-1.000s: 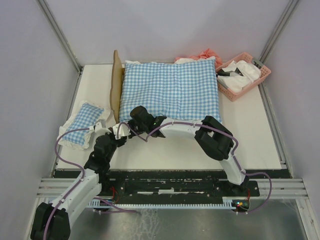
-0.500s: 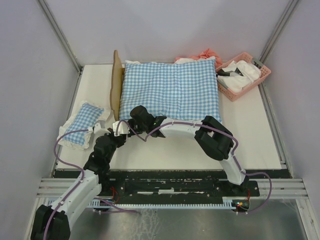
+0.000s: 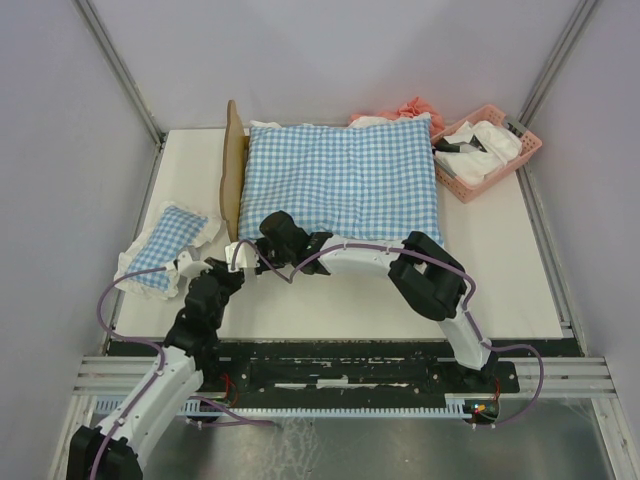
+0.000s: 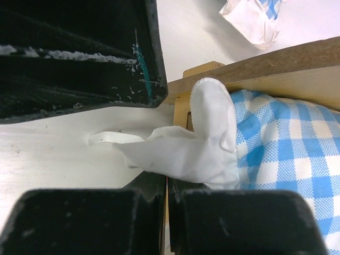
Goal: Set up the pet bed
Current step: Tie the ropes to the bed frame.
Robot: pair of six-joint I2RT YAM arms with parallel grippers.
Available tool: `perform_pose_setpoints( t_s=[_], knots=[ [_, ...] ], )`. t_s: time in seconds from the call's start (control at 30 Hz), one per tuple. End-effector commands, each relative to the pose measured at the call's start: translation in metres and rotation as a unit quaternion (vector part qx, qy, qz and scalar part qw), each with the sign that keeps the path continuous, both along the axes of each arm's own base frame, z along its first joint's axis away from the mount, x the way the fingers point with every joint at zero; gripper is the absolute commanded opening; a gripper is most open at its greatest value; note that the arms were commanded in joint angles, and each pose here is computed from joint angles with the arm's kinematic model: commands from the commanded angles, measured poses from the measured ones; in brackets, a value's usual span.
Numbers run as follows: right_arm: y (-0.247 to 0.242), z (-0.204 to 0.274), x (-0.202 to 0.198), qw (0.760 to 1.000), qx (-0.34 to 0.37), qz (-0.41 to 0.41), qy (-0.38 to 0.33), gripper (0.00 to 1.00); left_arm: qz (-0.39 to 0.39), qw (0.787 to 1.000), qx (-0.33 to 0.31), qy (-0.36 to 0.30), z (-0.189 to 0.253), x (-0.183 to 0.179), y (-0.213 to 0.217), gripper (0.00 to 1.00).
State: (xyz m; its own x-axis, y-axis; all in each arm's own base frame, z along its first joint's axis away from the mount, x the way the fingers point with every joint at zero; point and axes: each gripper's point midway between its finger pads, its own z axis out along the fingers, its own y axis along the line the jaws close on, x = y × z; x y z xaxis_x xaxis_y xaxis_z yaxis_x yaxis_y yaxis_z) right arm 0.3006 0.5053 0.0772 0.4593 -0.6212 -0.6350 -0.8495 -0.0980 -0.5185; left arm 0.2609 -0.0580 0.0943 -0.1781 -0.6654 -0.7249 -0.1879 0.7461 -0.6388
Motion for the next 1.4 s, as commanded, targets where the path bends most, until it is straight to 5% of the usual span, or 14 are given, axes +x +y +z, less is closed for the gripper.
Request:
perform_pose_setpoints(
  t_s=[0.0, 0.23, 0.57, 0.93, 1.17, 1.37],
  knots=[
    [-0.006, 0.001, 0.026, 0.999, 0.0, -0.032, -0.012, 0.02, 0.019, 1.0, -0.012, -0.022, 0.011, 0.008, 0.003, 0.24],
    [-0.007, 0.003, 0.028, 0.999, -0.002, -0.036, -0.012, 0.02, -0.061, 0.995, 0.031, -0.075, 0.022, 0.012, -0.018, 0.24],
    [-0.008, 0.006, 0.03, 0.999, 0.004, -0.041, -0.01, 0.02, -0.063, 0.993, 0.063, -0.076, 0.016, 0.015, -0.016, 0.28],
    [-0.019, 0.031, 0.018, 0.998, 0.054, -0.005, -0.009, 0.02, -0.02, 0.998, 0.038, -0.035, 0.007, 0.008, -0.002, 0.31],
    [-0.036, 0.016, -0.009, 0.989, -0.009, 0.142, -0.042, 0.02, 0.05, 0.997, 0.034, 0.038, 0.017, 0.003, 0.019, 0.34],
    [-0.039, 0.02, -0.007, 0.985, -0.04, 0.16, -0.054, 0.02, 0.028, 0.993, 0.028, 0.116, 0.0, -0.001, 0.007, 0.33]
  ],
)
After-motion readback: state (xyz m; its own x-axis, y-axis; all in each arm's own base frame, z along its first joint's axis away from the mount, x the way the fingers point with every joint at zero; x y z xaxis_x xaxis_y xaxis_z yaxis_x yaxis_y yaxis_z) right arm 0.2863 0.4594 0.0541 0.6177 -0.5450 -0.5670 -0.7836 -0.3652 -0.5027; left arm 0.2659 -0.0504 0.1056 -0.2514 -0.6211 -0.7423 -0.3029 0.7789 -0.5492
